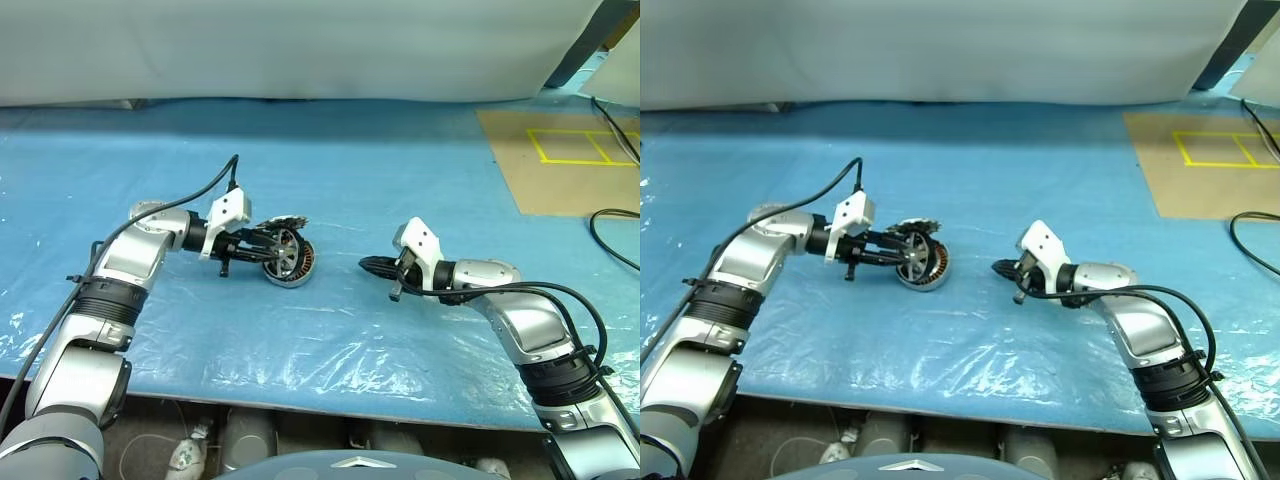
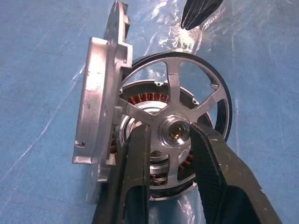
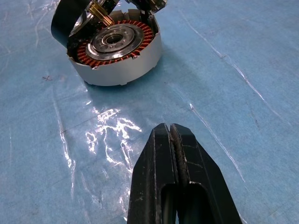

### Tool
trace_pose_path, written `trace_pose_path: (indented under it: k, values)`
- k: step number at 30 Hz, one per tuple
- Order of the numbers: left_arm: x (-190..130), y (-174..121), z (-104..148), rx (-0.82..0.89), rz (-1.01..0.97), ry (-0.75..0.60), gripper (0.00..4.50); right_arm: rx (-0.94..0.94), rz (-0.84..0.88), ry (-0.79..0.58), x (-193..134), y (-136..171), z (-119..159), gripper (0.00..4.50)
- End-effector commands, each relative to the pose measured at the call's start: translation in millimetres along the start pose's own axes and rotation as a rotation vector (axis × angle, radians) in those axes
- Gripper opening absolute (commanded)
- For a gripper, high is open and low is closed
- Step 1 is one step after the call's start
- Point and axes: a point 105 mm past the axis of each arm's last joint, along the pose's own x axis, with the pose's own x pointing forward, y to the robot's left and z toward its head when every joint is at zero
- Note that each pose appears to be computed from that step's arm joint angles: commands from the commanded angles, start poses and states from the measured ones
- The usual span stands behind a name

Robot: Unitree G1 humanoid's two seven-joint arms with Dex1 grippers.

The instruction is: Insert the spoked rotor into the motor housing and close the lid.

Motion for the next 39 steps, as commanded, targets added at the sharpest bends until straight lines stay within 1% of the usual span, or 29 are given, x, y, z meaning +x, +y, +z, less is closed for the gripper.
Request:
trace_pose_path:
  k: [1,2,4,5,8,9,12,15,19,21,23,28,32,37,39]
  values:
    - [-3.8,3.8,-3.3,0.015,0.014,0.055,1.00,-0.030,-0.008,-0.045,-3.5,-0.5,14.1,0.00]
    - [-4.3,4.5,-4.8,0.015,0.014,0.064,1.00,-0.030,-0.008,-0.044,-3.2,-0.5,13.9,0.00]
    - [-4.9,5.7,-6.6,0.004,0.014,0.077,1.68,-0.031,-0.009,-0.043,-2.8,-0.8,13.7,0.00]
    - [-5.1,5.7,-7.1,0.000,0.010,0.081,1.90,-0.029,-0.010,-0.044,-2.6,-1.1,13.8,0.00]
    - [-5.7,13.7,-10.0,0.038,0.063,0.116,2.91,-0.028,-0.011,-0.043,-2.1,-1.0,13.4,0.00]
    - [-7.8,12.2,-12.2,0.041,0.048,0.134,3.22,-0.027,-0.010,-0.042,-1.9,-0.7,13.3,0.00]
    - [-12.8,12.6,-13.4,0.057,0.046,0.151,3.22,-0.024,-0.009,-0.041,-1.2,-0.1,12.5,0.00]
    - [-14.8,16.1,-9.7,0.070,0.071,0.133,3.22,-0.021,-0.009,-0.041,-0.5,-0.2,12.3,0.00]
    - [-16.2,16.7,4.9,0.055,0.080,0.039,3.22,-0.018,-0.006,-0.045,0.2,-0.3,12.9,0.00]
    - [-20.5,11.2,12.7,0.011,0.056,-0.018,3.22,0.003,0.015,-0.086,-1.9,0.5,21.5,0.00]
    - [-25.0,4.0,17.2,-0.017,0.029,-0.047,3.22,0.015,0.025,-0.116,-4.6,-0.6,29.4,0.00]
    - [-30.6,-3.0,5.3,-0.012,0.051,0.012,3.22,-0.006,0.017,-0.109,-5.0,-7.2,32.2,0.00]
    - [-32.7,-13.9,2.5,-0.054,0.069,-0.024,3.22,-0.019,0.055,-0.174,-2.6,-4.3,54.6,0.00]
    - [-34.5,-18.4,-8.6,-0.115,0.145,-0.066,3.22,-0.033,0.125,-0.163,11.7,6.9,54.3,0.00]
    - [-31.8,-16.6,-13.9,-0.144,0.212,-0.094,3.22,-0.013,0.158,-0.168,24.3,10.0,57.4,0.00]
